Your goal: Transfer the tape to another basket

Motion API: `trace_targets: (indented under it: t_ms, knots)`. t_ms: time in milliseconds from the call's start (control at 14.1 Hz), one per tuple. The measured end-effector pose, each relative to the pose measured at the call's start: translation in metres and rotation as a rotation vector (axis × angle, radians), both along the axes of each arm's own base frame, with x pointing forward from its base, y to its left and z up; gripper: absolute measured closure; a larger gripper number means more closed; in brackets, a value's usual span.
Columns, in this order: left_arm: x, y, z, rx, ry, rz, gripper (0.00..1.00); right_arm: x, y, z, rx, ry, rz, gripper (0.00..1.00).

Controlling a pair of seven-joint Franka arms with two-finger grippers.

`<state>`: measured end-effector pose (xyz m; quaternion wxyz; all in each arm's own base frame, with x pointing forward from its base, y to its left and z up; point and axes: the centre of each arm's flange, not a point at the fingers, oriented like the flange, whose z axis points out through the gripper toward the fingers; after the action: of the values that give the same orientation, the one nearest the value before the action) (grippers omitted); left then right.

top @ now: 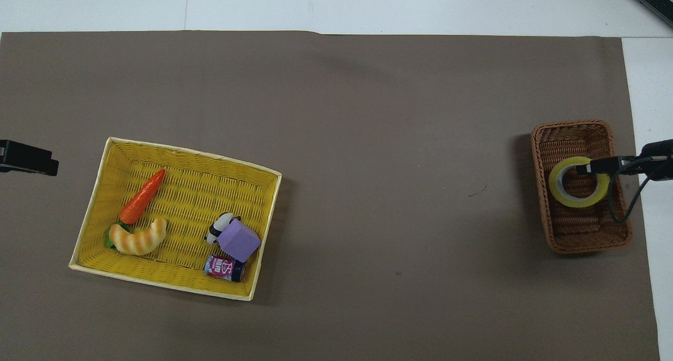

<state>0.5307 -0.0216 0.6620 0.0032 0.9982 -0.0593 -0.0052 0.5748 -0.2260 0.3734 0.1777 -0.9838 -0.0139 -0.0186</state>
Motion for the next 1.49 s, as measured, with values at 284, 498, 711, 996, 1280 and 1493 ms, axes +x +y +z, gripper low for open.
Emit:
trace_targets:
  t_ms: [284,498,711,996,1280,1493]
  knots:
    - [-0.001,0.001,0.004,-0.002,-0.01,-0.002,0.0,0.016,0.013,0.048,-0.058,-0.078,0.047,0.0]
    - [-0.001,0.003,0.005,-0.003,-0.011,0.0,0.0,0.029,0.039,0.086,-0.114,-0.129,0.106,0.0]
    - [-0.001,0.003,0.005,-0.003,-0.011,0.0,0.0,0.034,0.068,0.117,-0.185,-0.152,0.143,0.0]
    - [-0.001,0.003,0.005,-0.003,-0.011,0.0,0.0,0.04,0.121,0.162,-0.324,-0.162,0.156,0.0]
    - [-0.001,0.003,0.005,-0.003,-0.011,0.0,0.0,0.024,0.185,0.189,-0.365,-0.09,0.105,0.0]
    - [-0.001,0.003,0.005,-0.003,-0.011,0.001,0.0,0.01,0.24,0.201,-0.375,-0.026,0.002,0.0]
